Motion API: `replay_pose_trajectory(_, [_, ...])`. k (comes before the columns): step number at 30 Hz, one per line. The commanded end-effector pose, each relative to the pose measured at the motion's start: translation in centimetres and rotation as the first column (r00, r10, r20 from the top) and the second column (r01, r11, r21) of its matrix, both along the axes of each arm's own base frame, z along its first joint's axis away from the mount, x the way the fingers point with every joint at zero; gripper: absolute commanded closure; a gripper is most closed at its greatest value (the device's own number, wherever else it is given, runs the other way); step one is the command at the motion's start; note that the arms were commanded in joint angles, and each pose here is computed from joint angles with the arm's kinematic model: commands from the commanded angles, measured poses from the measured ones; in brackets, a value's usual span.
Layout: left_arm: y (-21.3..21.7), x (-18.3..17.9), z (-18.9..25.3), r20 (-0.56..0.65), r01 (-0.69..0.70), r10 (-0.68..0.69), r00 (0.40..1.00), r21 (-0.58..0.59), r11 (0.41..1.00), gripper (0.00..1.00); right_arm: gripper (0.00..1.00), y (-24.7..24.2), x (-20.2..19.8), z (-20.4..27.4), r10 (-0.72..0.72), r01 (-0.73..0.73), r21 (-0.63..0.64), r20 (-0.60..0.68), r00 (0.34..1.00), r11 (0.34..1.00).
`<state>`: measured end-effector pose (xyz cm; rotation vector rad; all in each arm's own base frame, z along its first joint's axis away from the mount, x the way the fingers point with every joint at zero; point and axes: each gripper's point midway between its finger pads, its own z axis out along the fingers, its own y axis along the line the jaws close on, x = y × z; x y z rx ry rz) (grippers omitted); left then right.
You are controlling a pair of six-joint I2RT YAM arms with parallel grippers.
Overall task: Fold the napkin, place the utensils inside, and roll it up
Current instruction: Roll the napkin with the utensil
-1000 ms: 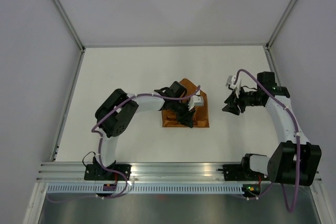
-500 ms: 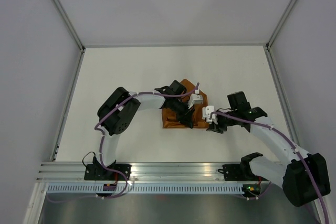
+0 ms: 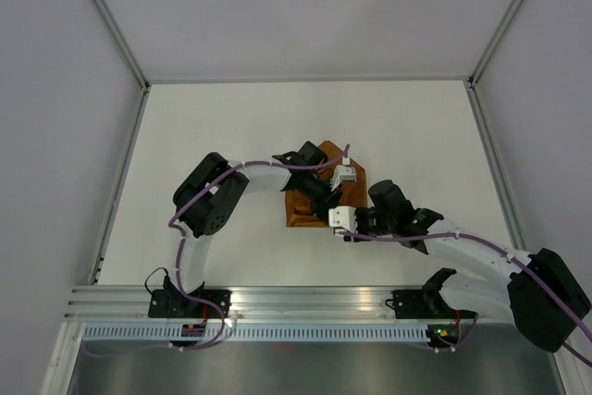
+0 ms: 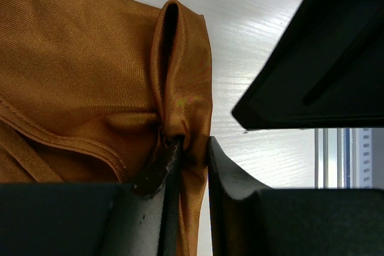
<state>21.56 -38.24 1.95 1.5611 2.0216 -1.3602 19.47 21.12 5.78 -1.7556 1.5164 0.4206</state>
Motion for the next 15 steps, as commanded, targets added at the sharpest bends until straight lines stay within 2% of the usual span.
replay_pose_trajectory(1, [3.8, -2.3, -5.6, -0.106, -0.023, 0.049, 0.993, 0.232, 0.972, 0.98, 0.56, 0.2, 1.6, -0.5, -0.06, 0.061, -0.015, 0.053, 0.997, 0.998])
replay_pose_trajectory(7, [4.0, -2.4, -5.7, -0.113, -0.025, 0.053, 0.992, 0.236, 0.971, 0.98, 0.55, 0.2, 2.2, -2.1, -0.085, 0.089, -0.06, 0.073, 0.994, 0.994])
replay_pose_trajectory(15, [3.8, -2.4, -5.7, -0.116, -0.022, 0.051, 0.992, 0.233, 0.972, 0.98, 0.56, 0.8, 2.7, -2.3, -0.105, 0.111, -0.058, 0.1, 0.989, 0.992])
